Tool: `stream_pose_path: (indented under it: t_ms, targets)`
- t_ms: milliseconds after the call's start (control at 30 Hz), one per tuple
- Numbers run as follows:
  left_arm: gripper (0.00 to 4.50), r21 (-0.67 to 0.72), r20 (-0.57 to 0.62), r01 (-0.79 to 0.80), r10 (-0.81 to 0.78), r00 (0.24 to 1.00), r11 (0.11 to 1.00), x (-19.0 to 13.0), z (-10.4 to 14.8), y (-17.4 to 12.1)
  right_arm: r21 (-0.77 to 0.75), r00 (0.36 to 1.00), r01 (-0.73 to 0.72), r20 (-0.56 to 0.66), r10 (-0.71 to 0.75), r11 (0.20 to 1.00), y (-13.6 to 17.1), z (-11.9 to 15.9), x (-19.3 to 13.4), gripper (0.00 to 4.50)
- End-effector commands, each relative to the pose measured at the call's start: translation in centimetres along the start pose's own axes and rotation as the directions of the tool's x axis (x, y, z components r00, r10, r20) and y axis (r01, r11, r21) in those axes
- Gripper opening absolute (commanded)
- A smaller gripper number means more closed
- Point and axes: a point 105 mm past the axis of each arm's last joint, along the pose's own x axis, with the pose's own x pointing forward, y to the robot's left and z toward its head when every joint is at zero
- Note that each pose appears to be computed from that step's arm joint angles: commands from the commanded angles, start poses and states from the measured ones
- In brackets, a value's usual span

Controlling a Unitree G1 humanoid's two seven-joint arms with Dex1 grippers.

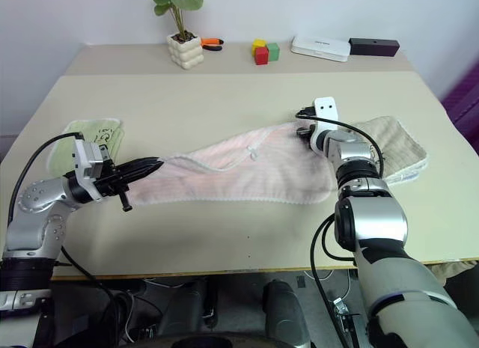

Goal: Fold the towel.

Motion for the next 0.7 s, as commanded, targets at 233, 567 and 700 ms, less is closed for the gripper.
stream_pose_path:
  t_ms: [233,567,700]
  targets:
    - [0.0,-0.003,0.044,-0.117,0.117,0.992,0.993,-0.5,1.0,2.6,-0.271,0.982,-0.082,0.143,0.124,0.959,0.2,2.5,-2.0,0.06]
    - [0.0,-0.037,-0.037,-0.468,0.467,0.884,0.883,-0.1,-0.7,10.2,-0.484,0.9,0.006,0.383,0.206,0.875,1.3,7.5,-5.9,0.06]
    - [0.0,-0.007,-0.017,-0.556,0.556,0.831,0.831,1.7,0.7,13.9,-0.503,0.878,0.106,0.452,0.157,0.858,1.8,9.9,-4.7,0.06]
